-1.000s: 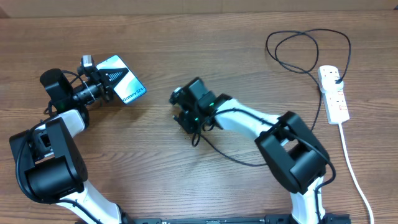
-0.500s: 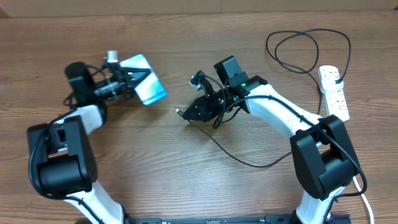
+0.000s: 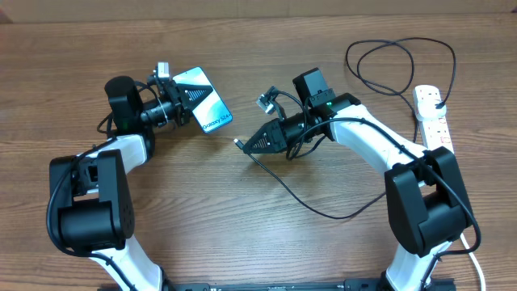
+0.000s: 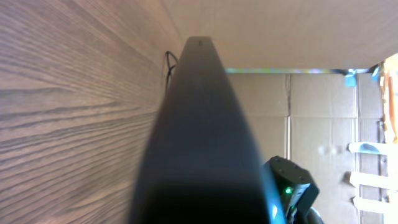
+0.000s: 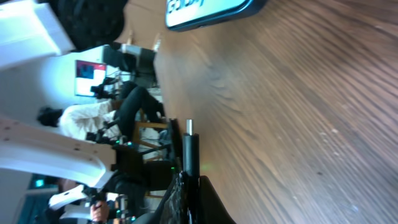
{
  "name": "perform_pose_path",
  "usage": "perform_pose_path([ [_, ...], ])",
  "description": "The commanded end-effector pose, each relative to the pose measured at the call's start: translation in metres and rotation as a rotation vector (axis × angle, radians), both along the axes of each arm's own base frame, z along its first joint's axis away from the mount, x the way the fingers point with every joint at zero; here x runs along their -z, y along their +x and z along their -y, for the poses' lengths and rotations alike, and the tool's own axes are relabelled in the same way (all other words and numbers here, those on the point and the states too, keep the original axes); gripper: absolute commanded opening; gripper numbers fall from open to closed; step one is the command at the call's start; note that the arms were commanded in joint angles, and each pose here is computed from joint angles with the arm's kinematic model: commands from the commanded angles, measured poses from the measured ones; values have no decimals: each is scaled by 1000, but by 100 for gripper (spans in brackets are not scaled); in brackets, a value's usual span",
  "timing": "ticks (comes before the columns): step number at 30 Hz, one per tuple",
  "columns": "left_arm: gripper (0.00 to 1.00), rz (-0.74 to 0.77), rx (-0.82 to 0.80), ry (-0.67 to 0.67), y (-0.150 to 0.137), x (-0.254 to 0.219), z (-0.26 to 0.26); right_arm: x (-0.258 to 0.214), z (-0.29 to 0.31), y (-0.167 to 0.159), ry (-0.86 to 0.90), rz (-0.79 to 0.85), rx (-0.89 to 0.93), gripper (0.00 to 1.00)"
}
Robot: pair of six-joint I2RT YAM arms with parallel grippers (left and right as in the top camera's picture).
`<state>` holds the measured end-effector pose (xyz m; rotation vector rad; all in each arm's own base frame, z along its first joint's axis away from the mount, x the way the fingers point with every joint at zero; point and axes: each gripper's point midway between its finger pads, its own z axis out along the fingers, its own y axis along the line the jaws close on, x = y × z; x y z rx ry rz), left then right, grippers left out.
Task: Plug charger to phone and switch on socket
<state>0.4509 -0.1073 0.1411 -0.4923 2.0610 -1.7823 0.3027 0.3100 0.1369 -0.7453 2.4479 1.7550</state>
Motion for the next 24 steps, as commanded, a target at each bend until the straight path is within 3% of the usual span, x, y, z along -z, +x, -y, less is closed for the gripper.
perform_pose_path([
  [1, 4, -33, -17, -48, 9, -13, 4, -17, -4, -3, 85, -7, -34, 4],
  [11, 4, -129, 5, -102, 4, -13, 12, -20, -13, 1, 202, -102, -69, 4],
  [24, 4, -95, 62, -93, -3, -15, 18, -23, -16, 15, 214, -149, -42, 4],
])
